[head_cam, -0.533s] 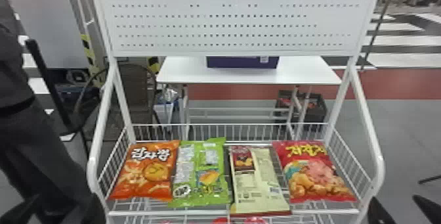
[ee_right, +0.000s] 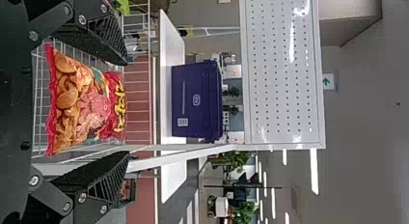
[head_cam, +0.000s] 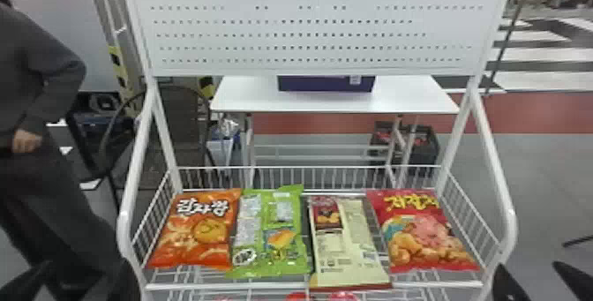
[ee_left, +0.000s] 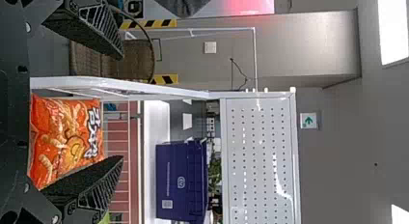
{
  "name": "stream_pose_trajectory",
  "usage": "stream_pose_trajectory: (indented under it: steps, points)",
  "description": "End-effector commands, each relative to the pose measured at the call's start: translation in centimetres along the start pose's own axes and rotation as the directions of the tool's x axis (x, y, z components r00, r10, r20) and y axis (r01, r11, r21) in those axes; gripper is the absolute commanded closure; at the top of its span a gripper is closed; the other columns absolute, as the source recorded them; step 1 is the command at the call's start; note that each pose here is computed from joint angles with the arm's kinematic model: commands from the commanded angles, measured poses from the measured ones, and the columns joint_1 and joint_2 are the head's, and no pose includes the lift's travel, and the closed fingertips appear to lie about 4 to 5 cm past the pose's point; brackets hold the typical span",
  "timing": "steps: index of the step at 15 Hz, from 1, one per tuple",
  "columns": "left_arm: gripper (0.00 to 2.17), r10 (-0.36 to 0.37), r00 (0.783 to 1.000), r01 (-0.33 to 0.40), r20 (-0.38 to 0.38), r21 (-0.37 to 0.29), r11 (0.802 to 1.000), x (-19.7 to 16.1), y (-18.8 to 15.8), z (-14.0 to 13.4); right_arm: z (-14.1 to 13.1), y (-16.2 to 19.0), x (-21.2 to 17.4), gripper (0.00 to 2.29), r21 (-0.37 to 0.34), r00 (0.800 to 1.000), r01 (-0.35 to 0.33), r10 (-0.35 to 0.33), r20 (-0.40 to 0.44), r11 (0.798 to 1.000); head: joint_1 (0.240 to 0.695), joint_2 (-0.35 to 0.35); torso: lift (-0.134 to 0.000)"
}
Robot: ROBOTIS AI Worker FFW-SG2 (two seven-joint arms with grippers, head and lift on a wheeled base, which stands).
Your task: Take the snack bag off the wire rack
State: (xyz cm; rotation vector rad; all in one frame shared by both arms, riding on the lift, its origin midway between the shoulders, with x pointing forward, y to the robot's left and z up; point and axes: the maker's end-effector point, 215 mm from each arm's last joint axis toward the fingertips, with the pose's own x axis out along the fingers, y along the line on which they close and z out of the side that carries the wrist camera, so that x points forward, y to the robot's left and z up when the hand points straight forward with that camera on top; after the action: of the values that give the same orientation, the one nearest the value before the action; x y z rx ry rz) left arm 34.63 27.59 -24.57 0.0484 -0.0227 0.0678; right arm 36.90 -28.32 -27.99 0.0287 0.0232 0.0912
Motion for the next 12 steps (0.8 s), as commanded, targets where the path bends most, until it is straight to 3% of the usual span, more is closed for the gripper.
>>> stream_pose_trajectory:
  steps: [1,4,12]
  points:
    - [0.16,-0.002,1.000,0.002,-0.001,-0.002,1.000,-0.1,-0.1,0.1,0.1,0.1,0.0,0.27,0.003,1.000,-0.001,0.001,0.003,1.000,0.499,0.000,0.000]
    - [0.16,-0.004,1.000,0.004,0.000,-0.008,1.000,-0.6,-0.4,0.4,-0.6,1.1,1.8,0.27,-0.005,1.000,-0.020,0.020,0.017,1.000,0.499,0.000,0.000]
    - [0.16,-0.017,1.000,0.017,-0.014,0.000,1.000,-1.0,-1.2,-0.1,-8.2,5.2,14.3,0.26,-0.035,0.991,-0.050,0.045,-0.125,0.998,0.499,0.000,0.000]
